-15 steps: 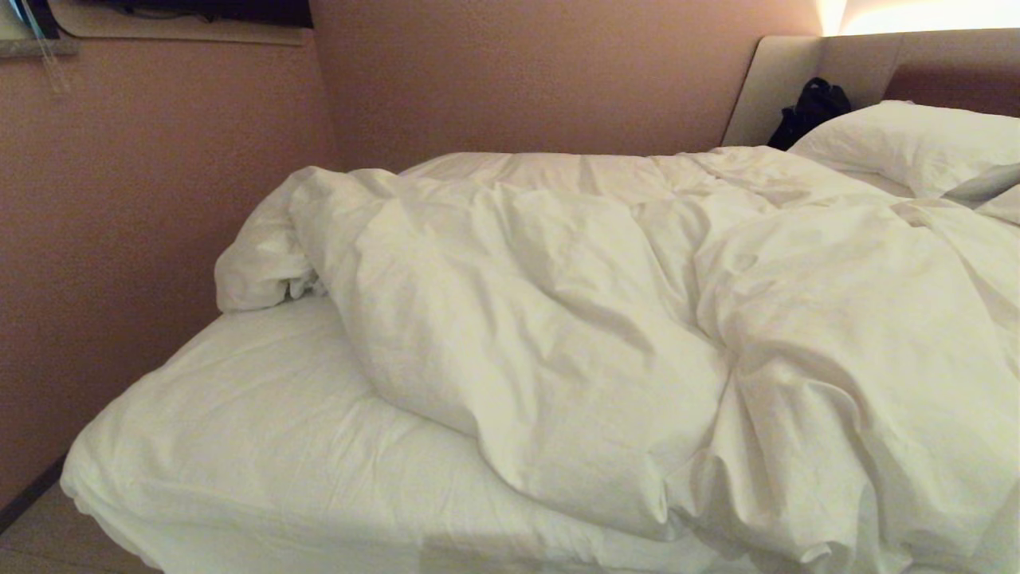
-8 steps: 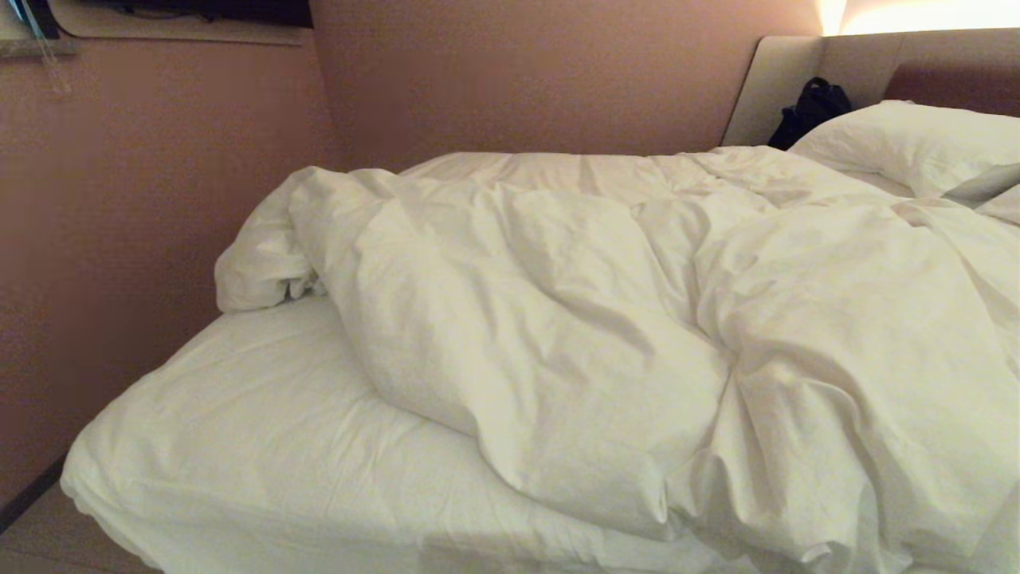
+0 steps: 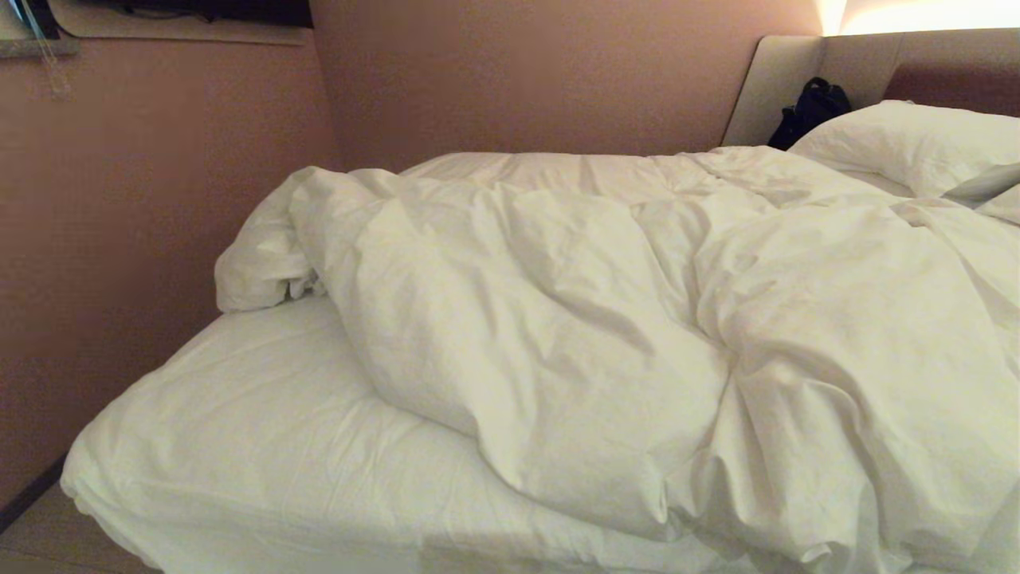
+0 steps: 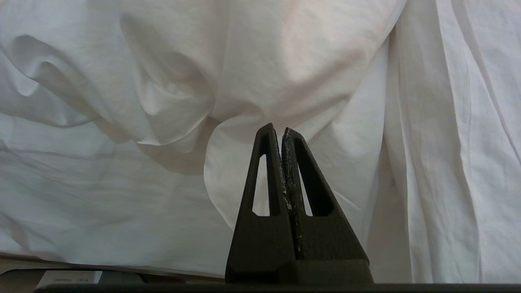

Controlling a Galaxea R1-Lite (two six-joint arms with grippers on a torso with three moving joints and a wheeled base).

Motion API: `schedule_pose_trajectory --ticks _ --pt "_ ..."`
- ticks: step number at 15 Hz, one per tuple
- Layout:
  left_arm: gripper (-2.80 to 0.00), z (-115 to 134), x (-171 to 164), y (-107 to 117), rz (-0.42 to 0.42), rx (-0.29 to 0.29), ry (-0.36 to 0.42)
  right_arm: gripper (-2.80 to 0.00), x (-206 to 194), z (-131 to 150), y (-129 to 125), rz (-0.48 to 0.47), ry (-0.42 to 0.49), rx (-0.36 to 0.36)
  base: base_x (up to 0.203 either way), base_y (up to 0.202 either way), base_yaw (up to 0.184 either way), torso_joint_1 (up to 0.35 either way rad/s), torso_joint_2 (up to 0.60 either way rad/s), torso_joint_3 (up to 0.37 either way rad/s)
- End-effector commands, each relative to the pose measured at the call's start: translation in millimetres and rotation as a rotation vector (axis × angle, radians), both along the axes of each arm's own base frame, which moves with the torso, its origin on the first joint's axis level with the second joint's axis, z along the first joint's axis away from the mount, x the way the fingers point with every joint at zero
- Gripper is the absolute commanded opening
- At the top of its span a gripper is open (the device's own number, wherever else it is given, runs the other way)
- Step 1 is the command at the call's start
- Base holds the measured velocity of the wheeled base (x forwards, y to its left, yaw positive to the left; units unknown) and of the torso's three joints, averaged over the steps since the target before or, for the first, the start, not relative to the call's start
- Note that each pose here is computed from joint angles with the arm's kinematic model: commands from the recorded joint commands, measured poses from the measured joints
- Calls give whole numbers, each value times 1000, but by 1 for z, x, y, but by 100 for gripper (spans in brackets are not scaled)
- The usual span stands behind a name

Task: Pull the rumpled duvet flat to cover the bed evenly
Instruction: Flatten the corners of the folded blanket

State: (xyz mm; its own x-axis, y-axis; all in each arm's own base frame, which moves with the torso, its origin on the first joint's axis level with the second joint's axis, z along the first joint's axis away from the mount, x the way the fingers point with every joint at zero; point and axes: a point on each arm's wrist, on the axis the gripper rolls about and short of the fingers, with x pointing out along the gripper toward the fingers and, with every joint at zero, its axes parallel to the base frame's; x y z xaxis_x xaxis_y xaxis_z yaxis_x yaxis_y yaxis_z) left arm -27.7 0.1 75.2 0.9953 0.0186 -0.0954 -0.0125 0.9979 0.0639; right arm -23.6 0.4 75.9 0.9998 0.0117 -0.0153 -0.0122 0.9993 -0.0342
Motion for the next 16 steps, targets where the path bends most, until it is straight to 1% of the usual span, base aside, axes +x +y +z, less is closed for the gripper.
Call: schedule_pose_trajectory --ticks 1,4,5,7,9,12,14,16 --pt "-280 1 0 0 3 -6 -8 -280 0 0 0 1 0 -1 0 0 0 0 0 0" --pt "-280 15 -3 0 -8 -11 -83 -280 0 0 0 1 0 -1 0 0 0 0 0 0" --pt "-280 21 -5 0 -13 -11 -96 -280 0 0 0 1 -1 -1 0 0 0 0 0 0" --pt "-280 31 -3 -1 -33 -20 -79 -280 0 0 0 1 0 -1 0 0 0 0 0 0" --pt "-280 51 6 -1 -51 -96 -30 -280 0 0 0 1 0 -1 0 0 0 0 0 0" --pt "-280 83 36 -2 -87 -247 68 -280 0 0 0 1 0 -1 0 0 0 0 0 0" --pt "-280 98 74 -3 -92 -331 137 -280 0 0 0 1 0 -1 0 0 0 0 0 0" --pt "-280 105 119 -3 -84 -397 190 -280 0 0 0 1 0 -1 0 0 0 0 0 0"
